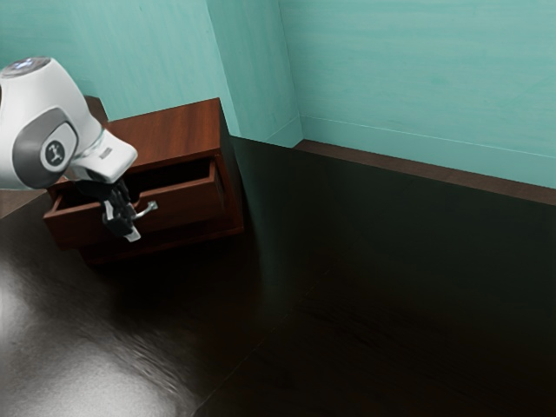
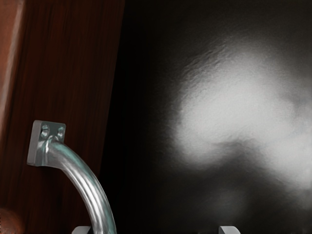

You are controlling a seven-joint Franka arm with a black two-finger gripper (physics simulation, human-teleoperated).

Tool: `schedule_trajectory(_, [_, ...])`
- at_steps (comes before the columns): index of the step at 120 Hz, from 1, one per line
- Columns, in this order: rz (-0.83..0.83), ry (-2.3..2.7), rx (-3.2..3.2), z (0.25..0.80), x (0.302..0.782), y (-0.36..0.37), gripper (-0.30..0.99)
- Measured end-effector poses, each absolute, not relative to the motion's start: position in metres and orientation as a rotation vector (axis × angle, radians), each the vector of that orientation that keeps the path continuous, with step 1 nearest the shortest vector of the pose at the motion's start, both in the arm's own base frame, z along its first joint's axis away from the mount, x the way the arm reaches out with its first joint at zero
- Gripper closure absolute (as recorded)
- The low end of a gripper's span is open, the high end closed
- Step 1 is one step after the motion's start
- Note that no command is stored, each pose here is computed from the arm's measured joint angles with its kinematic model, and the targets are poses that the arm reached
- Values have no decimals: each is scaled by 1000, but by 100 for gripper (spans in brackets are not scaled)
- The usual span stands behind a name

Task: Pull the drawer handle with one arm to open the drawer

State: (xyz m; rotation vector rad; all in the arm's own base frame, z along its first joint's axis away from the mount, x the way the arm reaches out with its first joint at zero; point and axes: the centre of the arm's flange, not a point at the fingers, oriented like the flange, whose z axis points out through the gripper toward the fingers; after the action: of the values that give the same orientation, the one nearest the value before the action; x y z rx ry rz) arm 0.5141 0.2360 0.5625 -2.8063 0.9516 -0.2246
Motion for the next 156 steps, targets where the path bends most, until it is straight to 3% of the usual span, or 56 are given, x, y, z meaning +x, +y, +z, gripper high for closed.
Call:
schedule_trajectory(66, [-228,961,-2784,566,484,211,37])
schedule_trajectory(156, [-261,963,-2745,575,459,163,49])
